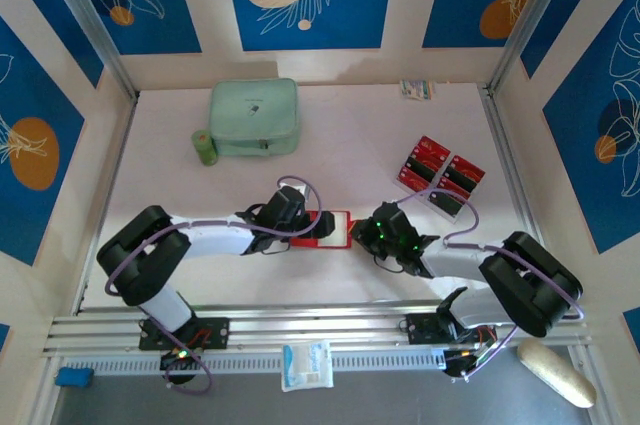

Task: Put the credit cards into the card holder

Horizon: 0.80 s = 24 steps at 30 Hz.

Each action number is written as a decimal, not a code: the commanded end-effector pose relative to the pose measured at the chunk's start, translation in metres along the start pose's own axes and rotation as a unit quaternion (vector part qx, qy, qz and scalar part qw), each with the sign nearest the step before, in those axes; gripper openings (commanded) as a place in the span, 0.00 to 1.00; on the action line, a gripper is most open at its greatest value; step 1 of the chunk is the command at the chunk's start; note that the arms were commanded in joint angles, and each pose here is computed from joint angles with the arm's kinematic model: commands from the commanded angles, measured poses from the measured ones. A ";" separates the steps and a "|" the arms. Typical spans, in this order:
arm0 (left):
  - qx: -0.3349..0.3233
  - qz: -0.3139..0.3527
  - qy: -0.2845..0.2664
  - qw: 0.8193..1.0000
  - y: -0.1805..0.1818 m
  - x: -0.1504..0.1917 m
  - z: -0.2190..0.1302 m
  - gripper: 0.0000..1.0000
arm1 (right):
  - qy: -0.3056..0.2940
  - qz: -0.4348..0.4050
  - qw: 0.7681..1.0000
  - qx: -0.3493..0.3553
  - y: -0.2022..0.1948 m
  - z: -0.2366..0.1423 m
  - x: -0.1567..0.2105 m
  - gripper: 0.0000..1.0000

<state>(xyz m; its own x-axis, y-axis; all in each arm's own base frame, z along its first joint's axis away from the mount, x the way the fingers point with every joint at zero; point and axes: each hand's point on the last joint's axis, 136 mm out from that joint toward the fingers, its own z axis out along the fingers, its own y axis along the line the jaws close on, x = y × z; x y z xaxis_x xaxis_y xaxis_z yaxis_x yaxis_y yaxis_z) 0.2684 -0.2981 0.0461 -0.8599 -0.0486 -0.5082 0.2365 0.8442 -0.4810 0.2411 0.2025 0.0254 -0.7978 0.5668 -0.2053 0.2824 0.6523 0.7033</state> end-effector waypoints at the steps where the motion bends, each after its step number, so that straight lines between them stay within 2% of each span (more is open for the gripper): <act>1: -0.041 0.029 0.007 0.999 0.017 -0.001 0.000 0.99 | 0.020 -0.015 0.999 -0.023 0.015 -0.009 -0.001 0.26; 7: -0.037 0.042 0.001 0.998 0.013 -0.006 -0.006 0.99 | 0.016 -0.048 0.999 -0.009 0.025 -0.041 -0.018 0.25; 11: -0.031 0.038 -0.001 0.999 0.012 -0.005 -0.008 0.99 | 0.042 -0.071 0.996 -0.018 0.046 -0.050 -0.025 0.20; 18: -0.019 0.029 -0.011 0.999 0.007 -0.009 -0.014 0.99 | 0.091 -0.092 0.991 -0.028 0.077 -0.030 -0.020 0.09; 24: -0.021 0.031 -0.013 0.999 0.009 -0.008 -0.019 0.99 | 0.122 -0.096 0.988 -0.003 0.083 -0.004 -0.007 0.03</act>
<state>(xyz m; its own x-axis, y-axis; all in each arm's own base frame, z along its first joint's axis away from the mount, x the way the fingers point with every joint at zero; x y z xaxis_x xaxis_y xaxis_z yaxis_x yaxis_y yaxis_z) 0.2706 -0.2899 0.0607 -0.8301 -0.0046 -0.5575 0.2851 0.8558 -0.4316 0.2719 0.2387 0.0897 -0.9204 0.3385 -0.1955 0.1224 0.7245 0.6783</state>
